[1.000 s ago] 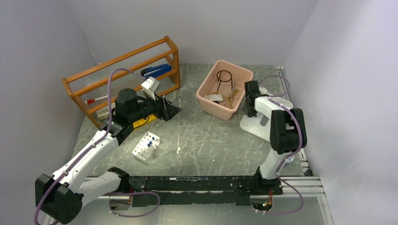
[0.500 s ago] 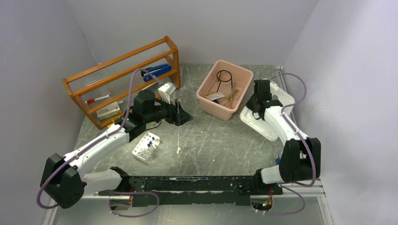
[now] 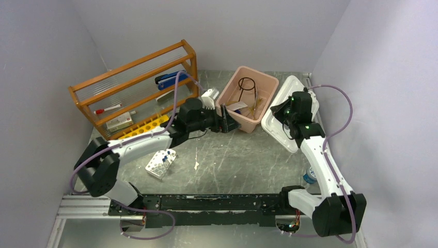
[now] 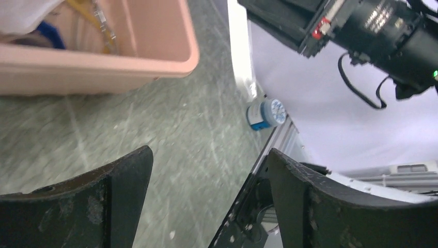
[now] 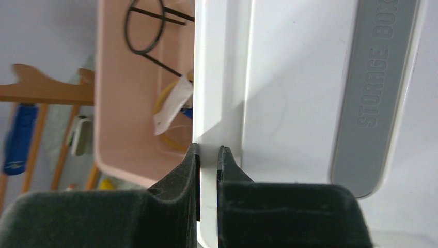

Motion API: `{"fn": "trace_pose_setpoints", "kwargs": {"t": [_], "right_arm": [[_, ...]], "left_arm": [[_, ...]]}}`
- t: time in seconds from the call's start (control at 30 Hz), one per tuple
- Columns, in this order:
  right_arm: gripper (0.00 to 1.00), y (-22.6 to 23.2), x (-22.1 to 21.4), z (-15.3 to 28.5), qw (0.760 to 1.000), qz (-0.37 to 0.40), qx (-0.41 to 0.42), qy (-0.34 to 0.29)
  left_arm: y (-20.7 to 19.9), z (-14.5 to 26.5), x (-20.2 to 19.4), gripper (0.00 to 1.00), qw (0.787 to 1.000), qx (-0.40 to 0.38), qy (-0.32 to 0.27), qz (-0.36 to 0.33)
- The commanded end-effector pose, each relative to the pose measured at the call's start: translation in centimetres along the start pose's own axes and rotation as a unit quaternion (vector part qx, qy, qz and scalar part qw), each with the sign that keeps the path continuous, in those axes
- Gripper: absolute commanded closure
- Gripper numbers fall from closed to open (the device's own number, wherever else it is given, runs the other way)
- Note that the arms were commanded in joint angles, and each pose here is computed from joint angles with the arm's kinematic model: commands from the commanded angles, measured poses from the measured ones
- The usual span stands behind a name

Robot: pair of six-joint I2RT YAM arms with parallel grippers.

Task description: Organize the chemistry lab equipment

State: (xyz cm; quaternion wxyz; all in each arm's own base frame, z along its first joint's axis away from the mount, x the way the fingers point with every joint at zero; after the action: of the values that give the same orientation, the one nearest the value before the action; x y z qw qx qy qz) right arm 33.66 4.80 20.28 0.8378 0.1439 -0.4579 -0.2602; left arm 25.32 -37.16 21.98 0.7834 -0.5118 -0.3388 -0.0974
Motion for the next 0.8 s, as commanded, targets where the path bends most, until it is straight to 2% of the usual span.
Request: {"fn": "trace_pose_setpoints", "kwargs": {"t": [0.0,0.3,0.57,0.7,0.77], "right_arm": [[1.0,2.6,0.8,2.2,0.997,-0.03,0.07,-0.009],[1.0,4.7,0.0,4.2,0.988,-0.071,0.136,0.013],[1.0,5.7,0.2,5.1,0.983,-0.078,0.163,0.019],[1.0,6.0,0.0,5.5,0.981,-0.085,0.175,0.024],[1.0,6.1,0.0,5.6,0.98,-0.087,0.18,0.023]], "left_arm": [[-5.4,-3.2,3.0,0.14,0.995,-0.086,-0.049,0.008],[-7.6,-8.3,0.9,0.2,0.993,-0.112,-0.026,0.006],[-6.9,-11.1,-1.4,0.26,0.997,-0.076,-0.012,-0.013],[-7.7,-12.1,-2.2,0.39,0.996,-0.091,0.004,-0.017],[-7.9,-12.4,-2.7,0.49,0.995,-0.096,0.011,-0.015]]}}
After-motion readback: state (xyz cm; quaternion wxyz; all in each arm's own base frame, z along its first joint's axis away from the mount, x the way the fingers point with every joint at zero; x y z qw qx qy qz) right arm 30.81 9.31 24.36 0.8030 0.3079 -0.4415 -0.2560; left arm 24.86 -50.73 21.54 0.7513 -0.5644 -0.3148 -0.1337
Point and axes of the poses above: each gripper's point midway between its finger pads, its own z axis back along the fingers, its own y axis along the line the jaws close on, x = y × z, the point moved 1 cm from there along z, back along the fingers, and after that the axes turned 4 degrees about z, right-handed, at the moved point
